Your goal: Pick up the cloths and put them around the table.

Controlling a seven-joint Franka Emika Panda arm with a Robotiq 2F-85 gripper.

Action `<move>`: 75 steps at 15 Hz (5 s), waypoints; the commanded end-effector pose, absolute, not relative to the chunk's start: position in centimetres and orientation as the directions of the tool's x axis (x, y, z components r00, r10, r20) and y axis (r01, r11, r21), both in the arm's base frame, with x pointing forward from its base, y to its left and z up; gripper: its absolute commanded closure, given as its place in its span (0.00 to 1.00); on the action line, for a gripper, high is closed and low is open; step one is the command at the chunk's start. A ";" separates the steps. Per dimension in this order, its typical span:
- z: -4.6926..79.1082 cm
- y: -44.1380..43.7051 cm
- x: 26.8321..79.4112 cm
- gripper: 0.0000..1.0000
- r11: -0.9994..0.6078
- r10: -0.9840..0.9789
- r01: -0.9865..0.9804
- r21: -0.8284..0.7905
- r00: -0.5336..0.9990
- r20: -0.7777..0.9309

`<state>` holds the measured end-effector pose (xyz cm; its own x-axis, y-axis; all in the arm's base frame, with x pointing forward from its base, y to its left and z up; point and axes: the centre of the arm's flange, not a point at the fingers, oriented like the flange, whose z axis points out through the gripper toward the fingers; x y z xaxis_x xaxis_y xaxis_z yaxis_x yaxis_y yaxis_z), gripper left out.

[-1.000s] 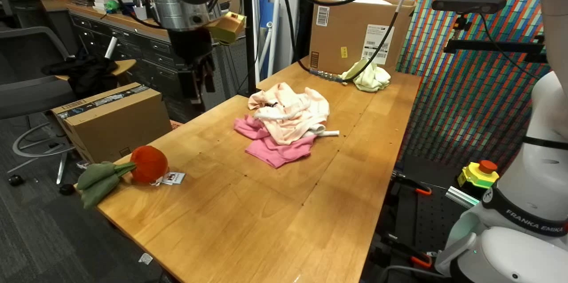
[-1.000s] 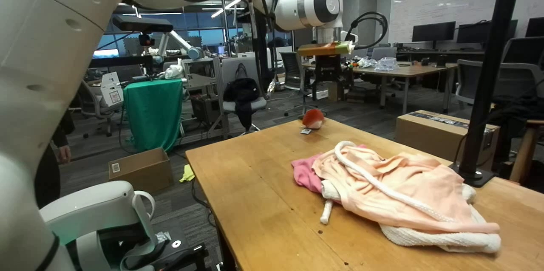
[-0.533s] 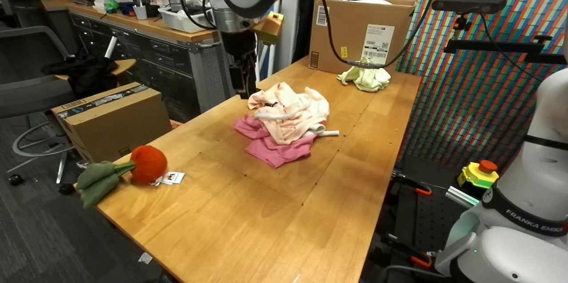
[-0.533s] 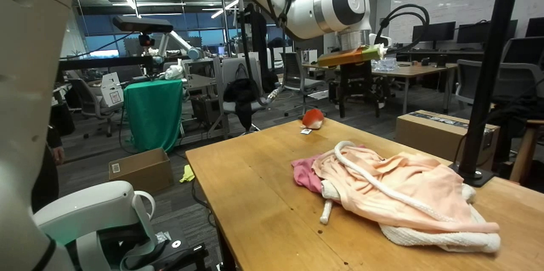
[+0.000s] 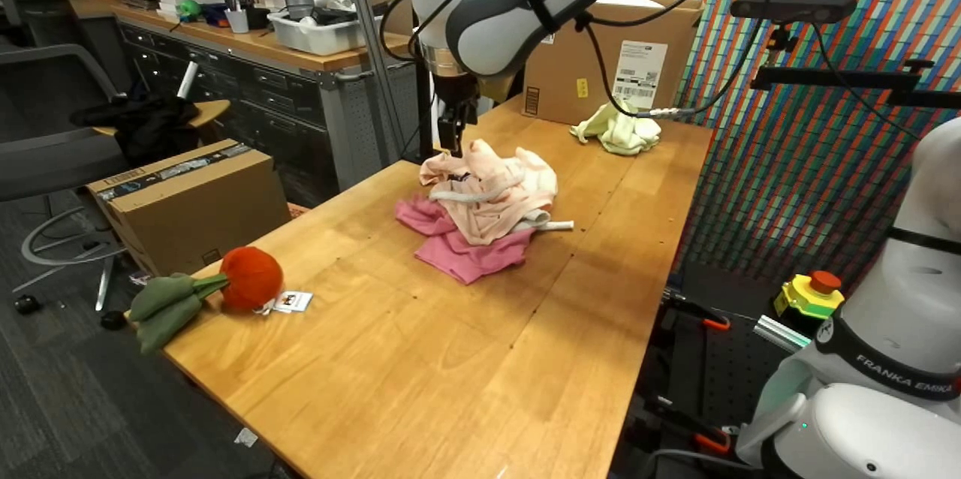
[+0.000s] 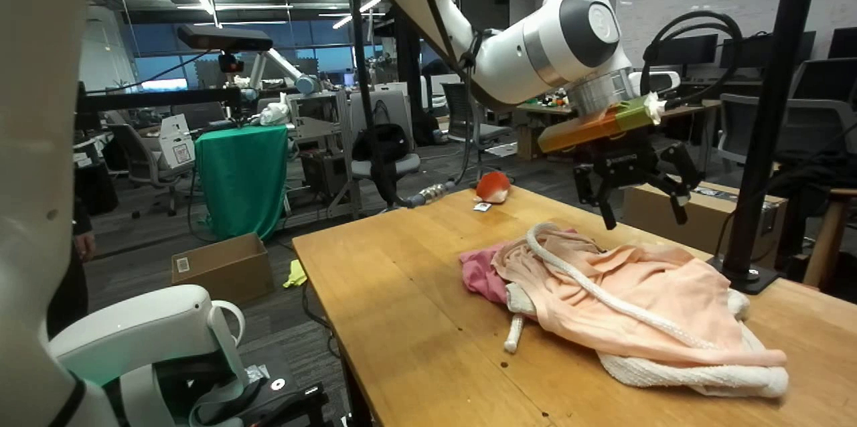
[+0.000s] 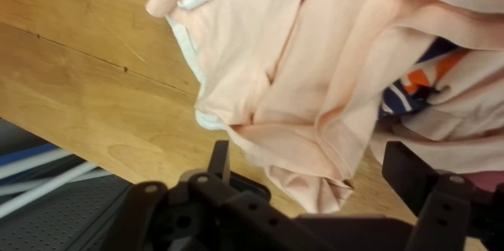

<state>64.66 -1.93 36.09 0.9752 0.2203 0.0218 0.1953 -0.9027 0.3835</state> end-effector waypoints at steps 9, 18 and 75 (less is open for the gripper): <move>35.0 -6.0 62.6 0.00 -0.980 0.110 0.105 0.168 0.994 0.023; 32.5 -8.1 62.7 0.00 -0.993 0.091 0.092 -0.080 0.996 0.018; 60.7 -5.2 54.0 0.95 -0.988 -0.025 -0.101 0.114 0.845 0.535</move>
<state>55.98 -6.39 60.07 0.7948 -0.0833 0.6011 -0.2128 -0.9659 0.1476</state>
